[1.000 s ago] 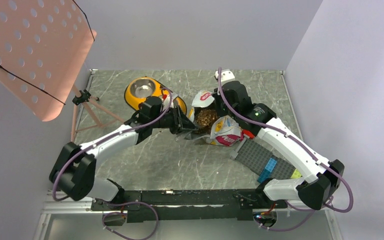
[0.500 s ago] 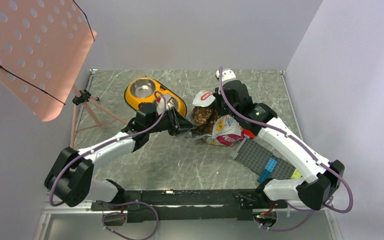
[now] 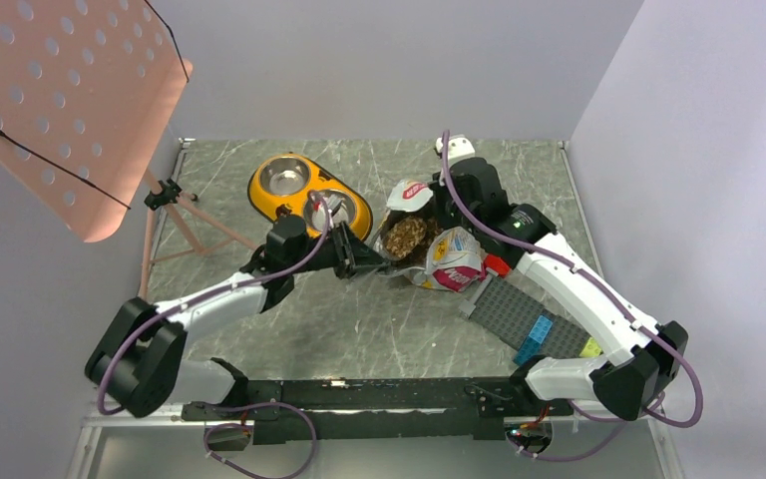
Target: Serve the pet food
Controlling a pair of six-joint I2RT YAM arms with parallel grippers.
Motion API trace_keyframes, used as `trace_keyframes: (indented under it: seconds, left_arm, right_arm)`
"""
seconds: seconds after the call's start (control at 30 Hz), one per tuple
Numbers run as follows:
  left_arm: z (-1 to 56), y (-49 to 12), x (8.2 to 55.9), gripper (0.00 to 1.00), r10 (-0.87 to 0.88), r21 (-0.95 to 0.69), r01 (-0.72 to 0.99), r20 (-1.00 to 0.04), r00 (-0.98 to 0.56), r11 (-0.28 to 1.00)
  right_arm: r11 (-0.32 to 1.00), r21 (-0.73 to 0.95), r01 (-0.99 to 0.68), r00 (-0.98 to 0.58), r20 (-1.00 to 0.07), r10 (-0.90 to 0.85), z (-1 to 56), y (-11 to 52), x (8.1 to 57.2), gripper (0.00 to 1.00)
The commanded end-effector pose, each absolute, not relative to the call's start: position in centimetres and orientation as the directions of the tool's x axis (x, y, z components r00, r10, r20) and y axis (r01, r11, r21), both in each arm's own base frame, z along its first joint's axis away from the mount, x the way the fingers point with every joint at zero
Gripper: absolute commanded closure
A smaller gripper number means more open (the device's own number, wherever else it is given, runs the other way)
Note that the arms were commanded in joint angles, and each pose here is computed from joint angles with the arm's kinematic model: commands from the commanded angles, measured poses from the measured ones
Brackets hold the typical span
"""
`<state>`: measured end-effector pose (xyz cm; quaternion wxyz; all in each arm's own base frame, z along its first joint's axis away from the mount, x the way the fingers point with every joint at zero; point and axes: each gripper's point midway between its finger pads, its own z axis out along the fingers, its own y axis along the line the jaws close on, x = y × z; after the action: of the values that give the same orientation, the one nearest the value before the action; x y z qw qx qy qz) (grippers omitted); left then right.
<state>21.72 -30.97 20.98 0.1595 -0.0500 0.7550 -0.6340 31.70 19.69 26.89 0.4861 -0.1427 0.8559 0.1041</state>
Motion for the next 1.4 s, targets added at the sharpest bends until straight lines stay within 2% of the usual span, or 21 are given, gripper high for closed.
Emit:
trace_keyframes:
  seconds: [0.0, 0.1, 0.2, 0.27, 0.37, 0.47, 0.53, 0.6, 0.63, 0.7, 0.77, 0.87, 0.9, 0.97, 1.0, 1.07, 1.1, 1.23, 1.37]
  left_arm:
    - [23.6, -31.9, 22.9, 1.00, -0.263, -0.970, 0.188, -0.224, -0.938, 0.155]
    - [23.1, -30.5, 22.2, 1.00, -0.314, -0.963, 0.146, -0.214, -0.925, 0.228]
    - [22.4, -32.3, 24.0, 1.00, -0.271, -0.978, 0.113, -0.158, -0.949, 0.176]
    - [23.7, -32.0, 23.2, 1.00, -0.290, -0.979, 0.141, -0.180, -0.940, 0.150]
    - [22.4, -30.4, 22.4, 1.00, -0.335, -0.964, 0.127, -0.202, -0.920, 0.234]
    - [22.7, -32.7, 23.5, 1.00, -0.243, -0.978, 0.138, -0.174, -0.954, 0.158]
    - [24.2, -32.3, 21.8, 1.00, -0.280, -0.981, 0.149, -0.178, -0.943, 0.122]
    - [23.7, -30.7, 21.3, 1.00, -0.314, -0.962, 0.164, -0.228, -0.922, 0.217]
    - [23.1, -30.4, 22.1, 1.00, -0.323, -0.960, 0.148, -0.222, -0.920, 0.238]
    - [22.6, -31.7, 23.5, 1.00, -0.260, -0.978, 0.119, -0.161, -0.952, 0.171]
    - [24.6, -31.5, 23.1, 1.00, -0.307, -0.985, 0.145, -0.168, -0.937, 0.095]
    - [22.1, -30.2, 21.9, 1.00, -0.315, -0.956, 0.144, -0.223, -0.922, 0.257]
    - [21.6, -30.4, 22.2, 1.00, -0.292, -0.960, 0.134, -0.205, -0.934, 0.246]
    - [23.3, -30.9, 22.5, 1.00, -0.303, -0.985, 0.135, -0.162, -0.939, 0.108]
    - [23.4, -30.7, 21.8, 1.00, -0.320, -0.987, 0.123, -0.150, -0.935, 0.105]
    - [23.4, -30.1, 21.1, 1.00, -0.309, -0.960, 0.166, -0.232, -0.922, 0.225]
    - [23.5, -29.9, 21.1, 1.00, -0.301, -0.953, 0.184, -0.253, -0.919, 0.241]
    - [26.5, -31.2, 21.0, 1.00, -0.261, -0.979, 0.198, -0.202, -0.944, 0.043]
    - [27.8, -31.7, 20.2, 1.00, -0.224, -0.972, 0.234, -0.229, -0.947, 0.001]
  right_arm:
    - [0.944, 0.076, -0.322, -0.370, -0.928, -0.052, 32.5, 19.4, 33.1, 1.00]
    - [0.943, 0.084, -0.323, -0.363, -0.931, -0.042, 33.1, 19.2, 32.8, 1.00]
    - [0.940, 0.080, -0.330, -0.372, -0.927, -0.052, 32.3, 19.4, 32.9, 1.00]
    - [0.942, 0.073, -0.328, -0.386, -0.920, -0.063, 32.1, 19.3, 32.9, 1.00]
    - [0.942, 0.078, -0.327, -0.372, -0.927, -0.052, 32.7, 19.0, 32.6, 1.00]
    - [0.940, 0.073, -0.333, -0.377, -0.924, -0.062, 32.2, 19.0, 32.7, 1.00]
    - [0.944, 0.060, -0.324, -0.388, -0.919, -0.075, 32.3, 18.9, 32.9, 1.00]
    - [0.947, 0.065, -0.315, -0.372, -0.926, -0.061, 33.0, 18.5, 32.8, 1.00]
    - [0.946, 0.070, -0.317, -0.366, -0.929, -0.054, 33.1, 18.5, 32.7, 1.00]
    - [0.941, 0.076, -0.329, -0.366, -0.929, -0.053, 32.8, 18.7, 32.8, 1.00]
    - [0.941, 0.069, -0.332, -0.389, -0.919, -0.070, 32.2, 19.0, 33.0, 1.00]
    - [0.942, 0.082, -0.326, -0.376, -0.925, -0.050, 32.9, 18.9, 32.9, 1.00]
    - [0.940, 0.085, -0.330, -0.373, -0.927, -0.047, 32.8, 18.9, 32.8, 1.00]
    - [0.938, 0.078, -0.338, -0.376, -0.925, -0.059, 32.7, 19.0, 32.9, 1.00]
    - [0.939, 0.069, -0.337, -0.384, -0.920, -0.071, 32.5, 19.0, 33.0, 1.00]
    - [0.943, 0.065, -0.327, -0.387, -0.919, -0.071, 32.5, 18.8, 33.0, 1.00]
    - [0.943, 0.071, -0.326, -0.377, -0.924, -0.061, 32.8, 18.7, 32.9, 1.00]
    - [0.940, 0.081, -0.333, -0.383, -0.922, -0.057, 32.5, 19.0, 33.0, 1.00]
    - [0.940, 0.090, -0.328, -0.373, -0.927, -0.041, 32.9, 18.9, 32.9, 1.00]
